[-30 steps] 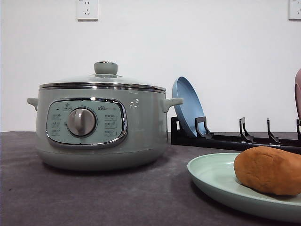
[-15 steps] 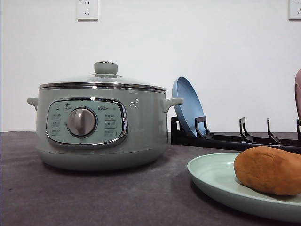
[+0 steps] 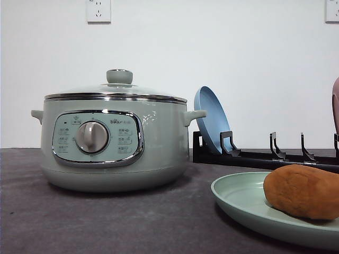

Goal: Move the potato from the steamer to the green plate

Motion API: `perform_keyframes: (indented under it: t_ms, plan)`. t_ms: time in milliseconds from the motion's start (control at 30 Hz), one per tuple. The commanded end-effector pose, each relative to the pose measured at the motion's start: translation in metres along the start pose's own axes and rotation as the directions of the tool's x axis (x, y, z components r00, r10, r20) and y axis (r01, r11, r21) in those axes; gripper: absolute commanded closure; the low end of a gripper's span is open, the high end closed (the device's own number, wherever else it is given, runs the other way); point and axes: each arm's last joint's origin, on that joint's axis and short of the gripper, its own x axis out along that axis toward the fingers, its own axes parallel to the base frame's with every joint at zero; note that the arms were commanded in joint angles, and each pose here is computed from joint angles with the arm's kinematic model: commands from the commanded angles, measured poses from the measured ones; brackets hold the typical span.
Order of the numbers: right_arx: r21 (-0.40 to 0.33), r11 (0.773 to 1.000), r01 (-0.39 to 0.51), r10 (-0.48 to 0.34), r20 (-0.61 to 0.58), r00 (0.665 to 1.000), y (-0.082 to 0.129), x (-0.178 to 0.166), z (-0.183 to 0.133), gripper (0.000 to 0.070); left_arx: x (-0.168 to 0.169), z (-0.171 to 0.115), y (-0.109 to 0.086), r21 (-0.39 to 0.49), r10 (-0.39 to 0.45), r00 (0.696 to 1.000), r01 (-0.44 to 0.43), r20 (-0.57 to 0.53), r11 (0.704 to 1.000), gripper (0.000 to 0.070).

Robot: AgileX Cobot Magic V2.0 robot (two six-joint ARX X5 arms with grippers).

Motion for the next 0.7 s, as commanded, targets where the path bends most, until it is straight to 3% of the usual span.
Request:
perform_keyframes:
  t_ms: [0,167,367,667]
  plan:
    - [-0.039,0.999,0.036,-0.037,-0.015,0.999,-0.008,0.000,-0.025,0.0678,0.002,-0.007,0.001,0.001,0.003,1.000,-0.003,-0.027,1.000,0.0700]
    - [-0.081,0.992,0.096,-0.100,-0.040,0.994,-0.022,-0.003,-0.077,0.0678,0.002,-0.007,0.001,0.001,0.003,1.000,-0.003,-0.027,1.000,0.0700]
    - [-0.107,0.987,0.123,-0.135,-0.107,0.985,-0.031,0.003,-0.113,0.0678,0.002,-0.007,0.001,0.001,0.003,1.000,-0.003,-0.026,1.000,0.0700]
    - [-0.139,0.977,0.161,-0.180,-0.132,0.975,-0.035,0.005,-0.126,0.0678,0.002,-0.007,0.001,0.001,0.003,1.000,-0.003,-0.027,1.000,0.0700]
